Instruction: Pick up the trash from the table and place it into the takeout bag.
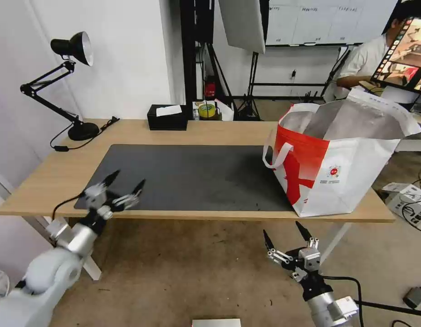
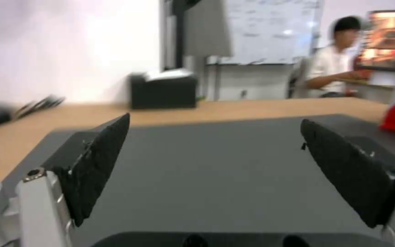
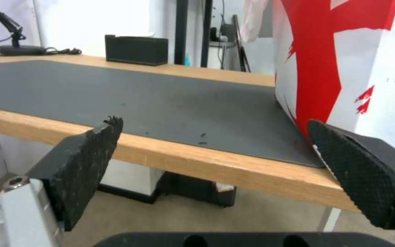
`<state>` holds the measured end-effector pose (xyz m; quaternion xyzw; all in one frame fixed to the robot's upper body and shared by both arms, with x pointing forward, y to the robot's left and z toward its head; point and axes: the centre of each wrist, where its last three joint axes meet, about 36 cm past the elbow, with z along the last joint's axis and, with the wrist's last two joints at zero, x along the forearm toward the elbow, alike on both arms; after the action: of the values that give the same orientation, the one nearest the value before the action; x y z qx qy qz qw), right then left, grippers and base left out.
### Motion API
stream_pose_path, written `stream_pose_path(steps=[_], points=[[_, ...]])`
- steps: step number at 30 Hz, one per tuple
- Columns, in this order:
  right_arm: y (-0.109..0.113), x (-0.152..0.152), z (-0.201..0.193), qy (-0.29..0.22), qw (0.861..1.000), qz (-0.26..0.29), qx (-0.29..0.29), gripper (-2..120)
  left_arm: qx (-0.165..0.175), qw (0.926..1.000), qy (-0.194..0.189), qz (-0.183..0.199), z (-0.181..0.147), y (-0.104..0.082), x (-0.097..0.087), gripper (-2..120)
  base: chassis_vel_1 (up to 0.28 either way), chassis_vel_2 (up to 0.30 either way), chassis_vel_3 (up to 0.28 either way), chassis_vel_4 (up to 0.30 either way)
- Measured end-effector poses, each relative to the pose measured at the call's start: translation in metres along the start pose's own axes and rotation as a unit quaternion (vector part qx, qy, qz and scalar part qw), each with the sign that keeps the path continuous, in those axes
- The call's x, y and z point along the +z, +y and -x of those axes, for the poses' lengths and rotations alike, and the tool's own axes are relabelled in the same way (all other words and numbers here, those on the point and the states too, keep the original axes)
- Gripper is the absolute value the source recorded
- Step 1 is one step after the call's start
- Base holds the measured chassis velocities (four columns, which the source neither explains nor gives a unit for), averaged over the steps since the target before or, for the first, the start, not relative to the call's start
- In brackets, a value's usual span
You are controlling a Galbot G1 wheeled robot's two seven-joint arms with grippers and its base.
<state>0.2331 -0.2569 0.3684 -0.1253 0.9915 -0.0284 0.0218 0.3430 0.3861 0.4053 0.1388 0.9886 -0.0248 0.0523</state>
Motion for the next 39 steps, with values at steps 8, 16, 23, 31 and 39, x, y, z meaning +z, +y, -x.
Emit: stream_pose_path(steps=[8, 16, 23, 31, 39], points=[[0.000, 0.000, 0.000, 0.000, 1.000, 0.000, 0.000, 100, -0.067, 0.9975, 0.017, -0.012, -0.050, -0.021, 0.028, 100, 0.000, 0.000, 0.000, 0.000], [0.000, 0.000, 0.000, 0.000, 1.000, 0.000, 0.000, 100, -0.089, 0.9957, 0.025, -0.007, -0.071, -0.027, 0.038, 100, 0.000, 0.000, 0.000, 0.000], [0.000, 0.000, 0.000, 0.000, 1.000, 0.000, 0.000, 100, -0.092, 0.9954, 0.028, -0.004, -0.075, -0.025, 0.038, 100, 0.000, 0.000, 0.000, 0.000], [0.000, 0.000, 0.000, 0.000, 1.000, 0.000, 0.000, 100, -0.091, 0.9955, 0.027, -0.004, -0.074, -0.025, 0.038, 100, 0.000, 0.000, 0.000, 0.000], [0.000, 0.000, 0.000, 0.000, 1.000, 0.000, 0.000, 100, -0.089, 0.9956, 0.027, -0.005, -0.073, -0.025, 0.038, 100, 0.000, 0.000, 0.000, 0.000]])
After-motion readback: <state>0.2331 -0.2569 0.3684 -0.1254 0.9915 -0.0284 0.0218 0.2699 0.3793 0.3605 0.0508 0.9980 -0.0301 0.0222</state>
